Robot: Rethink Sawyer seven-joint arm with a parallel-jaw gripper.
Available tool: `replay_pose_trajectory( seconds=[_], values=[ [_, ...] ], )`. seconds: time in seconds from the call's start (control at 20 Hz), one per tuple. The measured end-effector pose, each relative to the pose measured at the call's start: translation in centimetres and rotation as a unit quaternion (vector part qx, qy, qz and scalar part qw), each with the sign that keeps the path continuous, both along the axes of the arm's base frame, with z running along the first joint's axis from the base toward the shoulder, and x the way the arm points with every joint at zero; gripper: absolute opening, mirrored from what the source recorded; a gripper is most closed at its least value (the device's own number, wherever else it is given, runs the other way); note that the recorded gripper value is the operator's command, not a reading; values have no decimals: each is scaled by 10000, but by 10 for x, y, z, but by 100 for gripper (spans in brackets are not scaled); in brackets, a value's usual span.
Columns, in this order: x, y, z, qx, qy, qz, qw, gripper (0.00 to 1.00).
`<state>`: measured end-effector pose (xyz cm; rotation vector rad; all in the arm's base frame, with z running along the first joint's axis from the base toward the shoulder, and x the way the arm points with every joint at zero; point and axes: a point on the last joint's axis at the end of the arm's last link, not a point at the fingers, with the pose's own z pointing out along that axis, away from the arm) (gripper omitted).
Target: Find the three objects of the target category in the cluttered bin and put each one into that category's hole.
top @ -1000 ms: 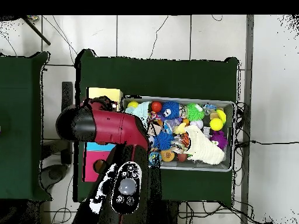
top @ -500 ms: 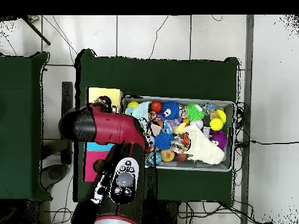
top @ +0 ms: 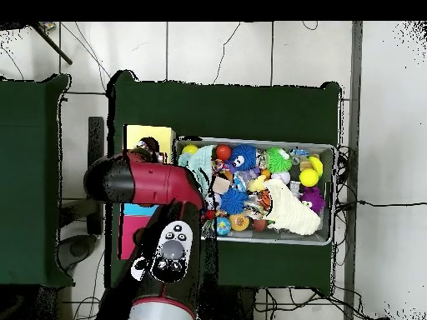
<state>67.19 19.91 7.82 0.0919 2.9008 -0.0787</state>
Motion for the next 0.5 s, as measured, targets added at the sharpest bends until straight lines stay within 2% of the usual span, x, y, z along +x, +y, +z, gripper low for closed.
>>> replay_pose_trajectory(
  seconds=[0.5],
  values=[
    [2,10,-13,-26,-11,66,10000,0]
  ],
)
